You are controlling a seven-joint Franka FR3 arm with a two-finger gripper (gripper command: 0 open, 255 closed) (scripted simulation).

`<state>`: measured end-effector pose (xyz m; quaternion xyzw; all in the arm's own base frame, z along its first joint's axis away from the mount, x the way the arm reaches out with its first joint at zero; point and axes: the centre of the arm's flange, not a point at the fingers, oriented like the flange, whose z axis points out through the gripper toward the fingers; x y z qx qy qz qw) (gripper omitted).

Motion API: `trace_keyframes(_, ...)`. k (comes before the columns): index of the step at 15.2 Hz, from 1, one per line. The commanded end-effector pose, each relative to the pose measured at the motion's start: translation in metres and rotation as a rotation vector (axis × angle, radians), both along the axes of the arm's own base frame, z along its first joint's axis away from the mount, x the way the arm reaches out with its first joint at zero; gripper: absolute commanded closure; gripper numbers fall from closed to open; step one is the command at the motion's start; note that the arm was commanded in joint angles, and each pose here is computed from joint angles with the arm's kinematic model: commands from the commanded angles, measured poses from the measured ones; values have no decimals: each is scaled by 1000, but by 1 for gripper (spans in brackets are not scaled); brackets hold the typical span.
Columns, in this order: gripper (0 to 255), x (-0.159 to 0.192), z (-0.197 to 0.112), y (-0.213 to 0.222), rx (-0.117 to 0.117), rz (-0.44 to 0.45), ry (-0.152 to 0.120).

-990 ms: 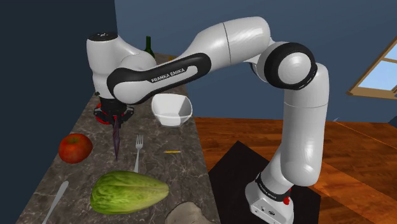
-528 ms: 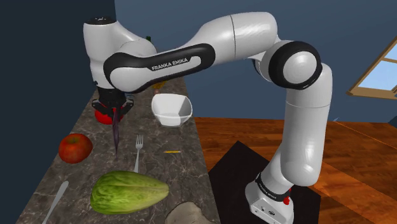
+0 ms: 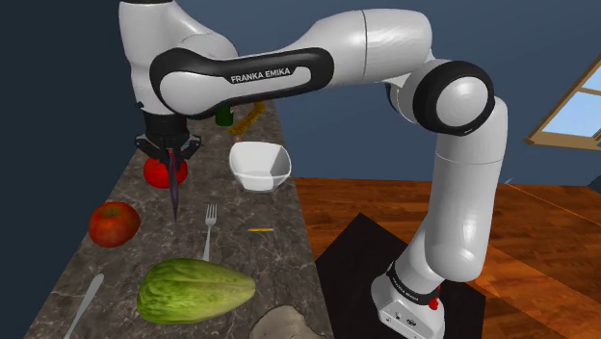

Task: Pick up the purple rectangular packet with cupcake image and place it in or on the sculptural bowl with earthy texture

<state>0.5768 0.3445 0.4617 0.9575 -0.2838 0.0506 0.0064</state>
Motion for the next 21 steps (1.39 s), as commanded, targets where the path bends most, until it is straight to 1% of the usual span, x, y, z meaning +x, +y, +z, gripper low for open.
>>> trace_keyframes(1,255,0,11,-1,0,0,0)
trace_keyframes(21,255,0,117,-1,0,0,0)
